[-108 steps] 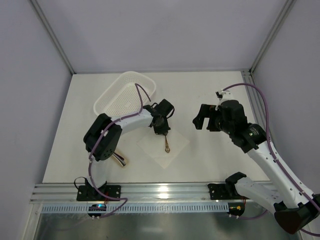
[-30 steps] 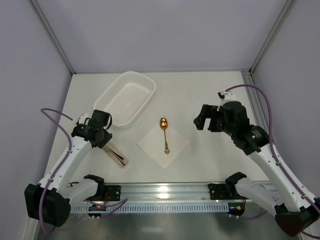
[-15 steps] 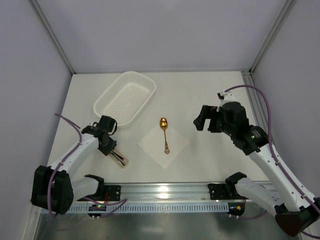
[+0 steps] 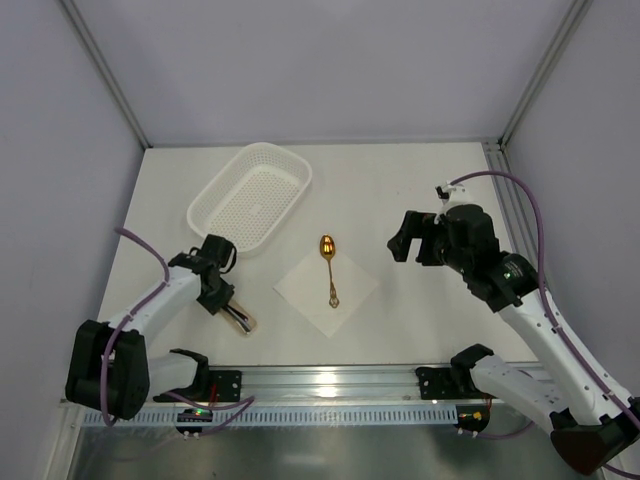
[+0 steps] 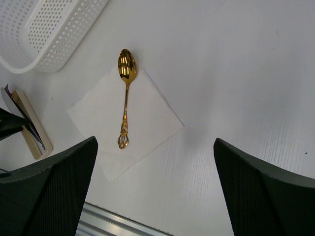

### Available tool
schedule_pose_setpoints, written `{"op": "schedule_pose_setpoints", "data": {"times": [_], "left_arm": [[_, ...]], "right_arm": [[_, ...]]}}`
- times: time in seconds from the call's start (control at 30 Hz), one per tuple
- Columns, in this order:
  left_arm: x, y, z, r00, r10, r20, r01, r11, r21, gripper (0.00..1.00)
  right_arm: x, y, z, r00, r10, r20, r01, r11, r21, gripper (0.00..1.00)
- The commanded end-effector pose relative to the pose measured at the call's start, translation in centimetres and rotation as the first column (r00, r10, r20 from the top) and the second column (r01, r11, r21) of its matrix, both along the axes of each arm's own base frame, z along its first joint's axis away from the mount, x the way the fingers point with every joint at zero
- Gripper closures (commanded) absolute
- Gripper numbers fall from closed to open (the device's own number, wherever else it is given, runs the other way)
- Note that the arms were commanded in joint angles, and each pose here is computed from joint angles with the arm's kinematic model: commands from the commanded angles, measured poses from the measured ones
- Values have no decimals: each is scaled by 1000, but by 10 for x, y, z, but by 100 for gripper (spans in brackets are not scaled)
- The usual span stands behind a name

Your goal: Place the utensils on the paper napkin and roll it up

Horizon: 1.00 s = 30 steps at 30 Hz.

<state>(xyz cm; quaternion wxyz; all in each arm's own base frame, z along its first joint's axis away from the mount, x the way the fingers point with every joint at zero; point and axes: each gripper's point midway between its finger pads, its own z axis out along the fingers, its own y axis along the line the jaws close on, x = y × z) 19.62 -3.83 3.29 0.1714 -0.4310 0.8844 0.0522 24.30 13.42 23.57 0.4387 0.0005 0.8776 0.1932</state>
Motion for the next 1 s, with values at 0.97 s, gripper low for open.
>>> {"op": "schedule_pose_setpoints", "data": {"times": [0.97], "left_arm": [[16,6,16,997,16,74,-19,999,30,100]], "right_arm": [[-3,-1,6,1000,-2,20,2,1000,21,0]]}}
